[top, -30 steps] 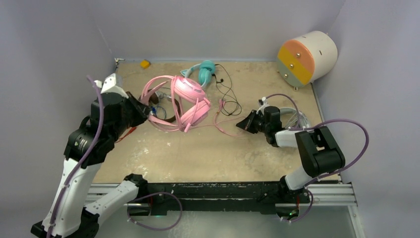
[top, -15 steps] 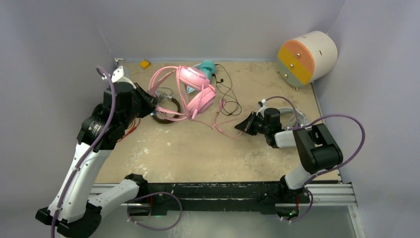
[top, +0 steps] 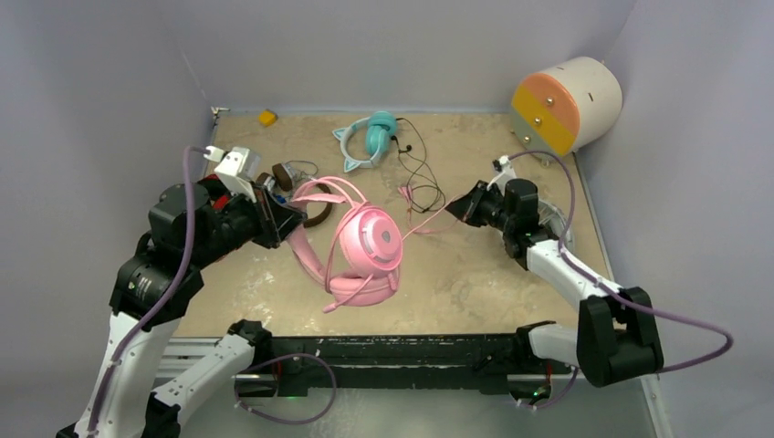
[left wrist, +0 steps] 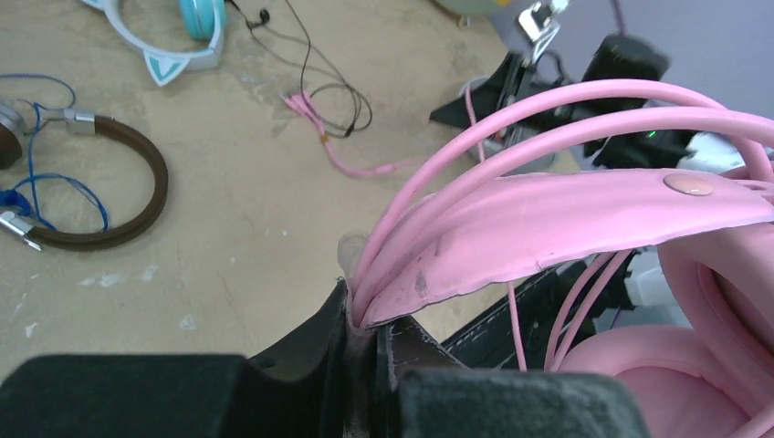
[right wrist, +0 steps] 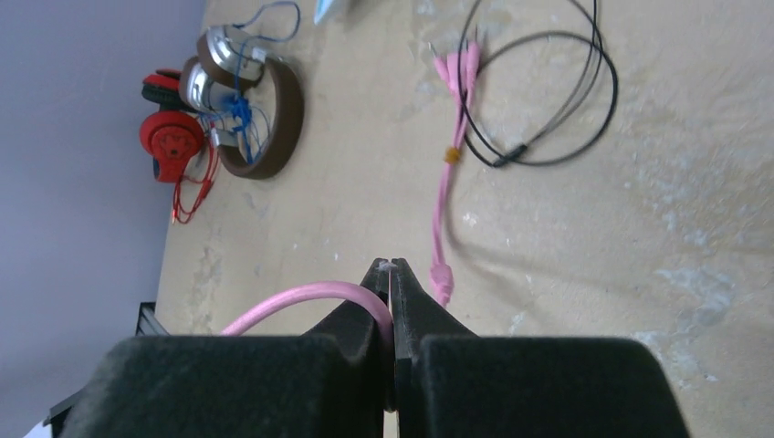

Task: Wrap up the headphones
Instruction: Wrap the headphones cable around the headphones.

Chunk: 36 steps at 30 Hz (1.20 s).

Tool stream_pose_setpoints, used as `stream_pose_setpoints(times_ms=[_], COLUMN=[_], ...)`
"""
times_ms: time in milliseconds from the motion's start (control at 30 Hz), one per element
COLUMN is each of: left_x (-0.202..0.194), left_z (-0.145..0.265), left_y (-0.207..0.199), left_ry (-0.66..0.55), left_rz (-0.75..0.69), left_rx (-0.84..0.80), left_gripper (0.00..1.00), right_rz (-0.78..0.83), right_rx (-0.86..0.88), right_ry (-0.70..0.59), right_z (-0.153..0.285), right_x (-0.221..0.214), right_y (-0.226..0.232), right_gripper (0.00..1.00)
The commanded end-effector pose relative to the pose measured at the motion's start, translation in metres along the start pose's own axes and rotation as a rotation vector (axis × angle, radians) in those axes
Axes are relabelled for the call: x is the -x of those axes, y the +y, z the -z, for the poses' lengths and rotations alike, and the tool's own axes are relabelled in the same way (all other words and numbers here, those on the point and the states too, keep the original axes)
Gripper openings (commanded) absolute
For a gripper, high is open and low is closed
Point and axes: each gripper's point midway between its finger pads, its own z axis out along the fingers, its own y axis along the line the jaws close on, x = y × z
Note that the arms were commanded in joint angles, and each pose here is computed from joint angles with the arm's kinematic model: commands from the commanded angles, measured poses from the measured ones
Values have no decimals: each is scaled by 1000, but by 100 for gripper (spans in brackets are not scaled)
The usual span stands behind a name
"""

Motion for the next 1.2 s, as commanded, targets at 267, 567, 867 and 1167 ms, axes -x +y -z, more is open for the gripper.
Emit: stream_pose_setpoints(times_ms=[267, 567, 867, 1167], left_x=[-65, -96, -132, -138], left_z=[-51, -70, -98, -119], left_y=[33, 42, 60, 64], left_ry=[223, 263, 379, 396], left_rz=[-111, -122, -236, -286], left_rx=[-12, 4, 178, 311], left_gripper=[0, 0, 0, 0], right_rz=[245, 358, 351, 358], right_rx=[-33, 230, 362, 412], right_ry=[-86, 41, 28, 48], right_z=[47, 69, 99, 111], right_x=[80, 93, 89, 82], right_y=[61, 140, 176, 187], right_gripper=[0, 0, 0, 0])
